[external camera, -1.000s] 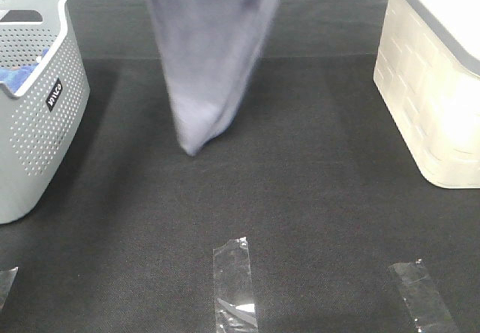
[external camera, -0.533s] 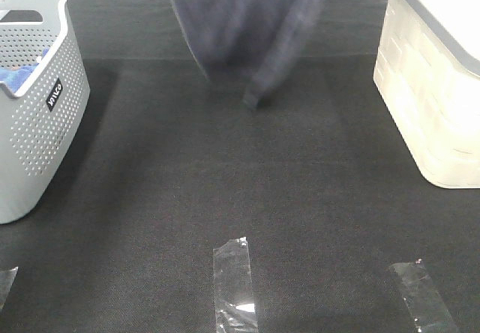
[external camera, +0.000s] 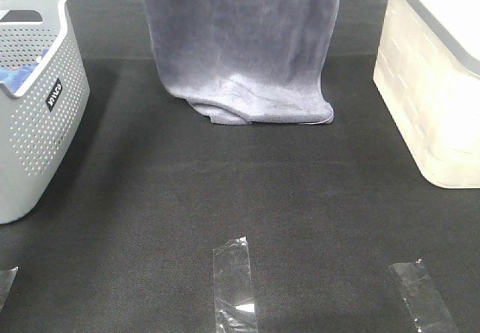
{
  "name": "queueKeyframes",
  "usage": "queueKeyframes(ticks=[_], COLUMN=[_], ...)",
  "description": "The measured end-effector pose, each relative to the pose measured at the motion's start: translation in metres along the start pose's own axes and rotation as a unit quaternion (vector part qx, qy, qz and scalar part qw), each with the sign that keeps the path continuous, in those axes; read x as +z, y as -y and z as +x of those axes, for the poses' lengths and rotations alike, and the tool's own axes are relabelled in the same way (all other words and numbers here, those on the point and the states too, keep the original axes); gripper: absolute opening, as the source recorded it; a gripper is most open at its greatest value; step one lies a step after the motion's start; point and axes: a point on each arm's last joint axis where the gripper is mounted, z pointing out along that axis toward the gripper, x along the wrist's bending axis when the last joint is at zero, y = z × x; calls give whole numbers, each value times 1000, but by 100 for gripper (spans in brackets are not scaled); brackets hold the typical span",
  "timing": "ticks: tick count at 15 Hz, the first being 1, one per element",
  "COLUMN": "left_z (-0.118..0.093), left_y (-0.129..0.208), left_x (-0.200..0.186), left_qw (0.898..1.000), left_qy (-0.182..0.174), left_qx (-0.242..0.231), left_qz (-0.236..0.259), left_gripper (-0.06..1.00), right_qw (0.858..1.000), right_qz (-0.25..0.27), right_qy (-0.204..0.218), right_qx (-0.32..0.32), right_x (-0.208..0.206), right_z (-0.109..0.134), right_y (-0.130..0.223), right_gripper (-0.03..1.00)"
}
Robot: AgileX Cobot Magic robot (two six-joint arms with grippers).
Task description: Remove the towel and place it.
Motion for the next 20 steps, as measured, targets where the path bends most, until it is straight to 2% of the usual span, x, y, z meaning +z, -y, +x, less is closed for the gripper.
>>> queueKeyframes(ticks=[2, 3, 4, 7, 8, 10, 13, 15, 17, 18, 20], left_z=[-10, -14, -25, -35, -35, -39, -45, -59, -82, -89, -99], left_y=[17, 24, 31, 30, 30, 34, 33, 34, 50, 59, 64], left_x=[-3, -7, -22, -44, -44, -51, -52, -52, -58, -65, -88], left_qw=[994, 985, 959, 921, 921, 896, 887, 881, 866, 856, 844], left_qy=[54, 87, 159, 228, 228, 243, 238, 233, 224, 226, 233], left_qx=[-10, -27, -66, -109, -109, -143, -172, -171, -150, -142, -133], left_qz=[96, 143, 224, 298, 298, 344, 357, 374, 422, 442, 464], left_gripper=[0, 0, 0, 0, 0, 0, 0, 0, 0, 0, 0], right_qw=[996, 992, 980, 959, 959, 940, 912, 906, 897, 890, 877], right_qz=[76, 116, 178, 252, 252, 307, 371, 381, 399, 414, 434], right_qy=[-36, -55, -79, -95, -95, -112, -137, -135, -134, -137, -146], right_qx=[3, 7, 36, 87, 87, 102, 109, 124, 133, 137, 146], right_x=[-4, -9, -26, -52, -52, -63, -72, -74, -77, -80, -91], right_z=[6, 9, 12, 15, 15, 19, 24, 25, 28, 32, 39], right_y=[13, 18, 21, 24, 24, 29, 37, 39, 50, 59, 74], right_gripper=[0, 0, 0, 0, 0, 0, 0, 0, 0, 0, 0])
